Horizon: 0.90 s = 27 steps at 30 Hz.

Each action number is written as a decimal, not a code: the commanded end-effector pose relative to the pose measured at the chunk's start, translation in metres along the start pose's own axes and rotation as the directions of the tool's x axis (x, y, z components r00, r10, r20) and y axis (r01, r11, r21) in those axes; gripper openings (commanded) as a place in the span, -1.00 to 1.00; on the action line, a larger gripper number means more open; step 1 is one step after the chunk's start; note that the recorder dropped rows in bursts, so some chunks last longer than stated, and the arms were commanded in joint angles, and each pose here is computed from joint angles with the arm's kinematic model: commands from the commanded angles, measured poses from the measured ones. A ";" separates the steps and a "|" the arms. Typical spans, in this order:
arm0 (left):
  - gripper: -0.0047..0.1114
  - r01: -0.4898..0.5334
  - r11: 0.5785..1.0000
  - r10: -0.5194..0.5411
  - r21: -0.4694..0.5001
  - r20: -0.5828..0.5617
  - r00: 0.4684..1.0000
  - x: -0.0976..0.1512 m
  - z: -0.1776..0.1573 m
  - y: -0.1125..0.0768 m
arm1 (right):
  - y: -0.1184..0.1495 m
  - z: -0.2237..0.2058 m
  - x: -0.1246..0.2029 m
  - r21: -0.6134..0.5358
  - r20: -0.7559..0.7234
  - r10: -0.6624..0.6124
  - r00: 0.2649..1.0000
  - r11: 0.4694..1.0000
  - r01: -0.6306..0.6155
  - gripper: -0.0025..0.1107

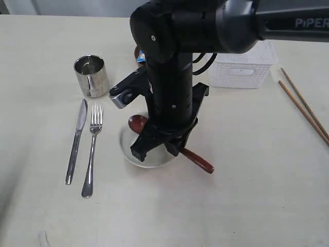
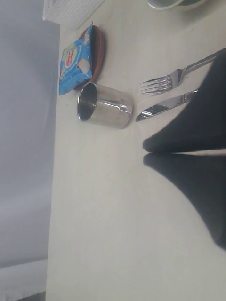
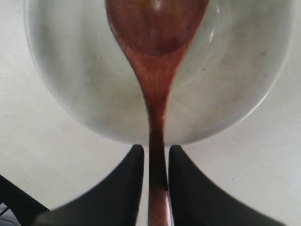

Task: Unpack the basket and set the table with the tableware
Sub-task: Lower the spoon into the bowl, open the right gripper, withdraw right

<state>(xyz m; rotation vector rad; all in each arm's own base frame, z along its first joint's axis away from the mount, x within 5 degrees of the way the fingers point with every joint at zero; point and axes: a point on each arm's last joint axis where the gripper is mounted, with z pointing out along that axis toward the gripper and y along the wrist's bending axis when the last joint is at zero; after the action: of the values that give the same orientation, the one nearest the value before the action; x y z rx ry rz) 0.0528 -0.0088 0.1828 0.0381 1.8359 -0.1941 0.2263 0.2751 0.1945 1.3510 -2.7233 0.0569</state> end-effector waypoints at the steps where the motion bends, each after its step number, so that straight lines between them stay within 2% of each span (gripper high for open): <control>1: -0.92 -0.005 1.000 0.005 0.004 0.002 1.000 0.001 0.000 0.000 | 0.000 -0.001 -0.001 0.007 0.005 0.012 1.000 1.000 -0.012 -0.22; 9: -0.92 -0.005 1.000 0.005 0.004 0.002 1.000 0.001 0.000 0.000 | -0.006 -0.020 0.001 0.025 0.065 0.021 0.998 0.999 -0.022 -0.19; 13: -0.92 -0.005 1.000 0.005 0.004 0.002 1.000 0.001 0.000 0.000 | -0.027 -0.055 0.009 0.096 0.173 0.060 0.983 0.992 -0.078 -0.19; 17: -0.92 -0.005 1.000 0.005 0.004 0.002 1.000 0.001 0.000 0.000 | -0.072 -0.089 0.030 0.178 0.277 0.174 0.945 0.957 -0.228 -0.19; 19: -0.92 -0.005 1.000 0.005 0.004 0.002 1.000 0.001 0.000 0.000 | -0.100 -0.100 0.046 0.179 0.310 0.257 0.916 0.930 -0.321 -0.19; 23: -0.92 -0.005 1.000 0.005 0.004 0.002 1.000 0.001 0.000 0.000 | -0.172 -0.101 0.087 0.139 0.315 0.487 0.814 0.825 -0.548 -0.19; 27: -0.92 -0.005 1.000 0.005 0.004 0.002 1.000 0.001 0.000 0.000 | -0.225 -0.076 0.126 0.051 0.237 0.674 0.700 0.711 -0.701 -0.19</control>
<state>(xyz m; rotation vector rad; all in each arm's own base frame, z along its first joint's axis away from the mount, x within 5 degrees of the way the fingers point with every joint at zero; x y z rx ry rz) 0.0528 -0.0088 0.1828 0.0381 1.8359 -0.1941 0.3297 0.0798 0.2948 0.4596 -3.3291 0.2334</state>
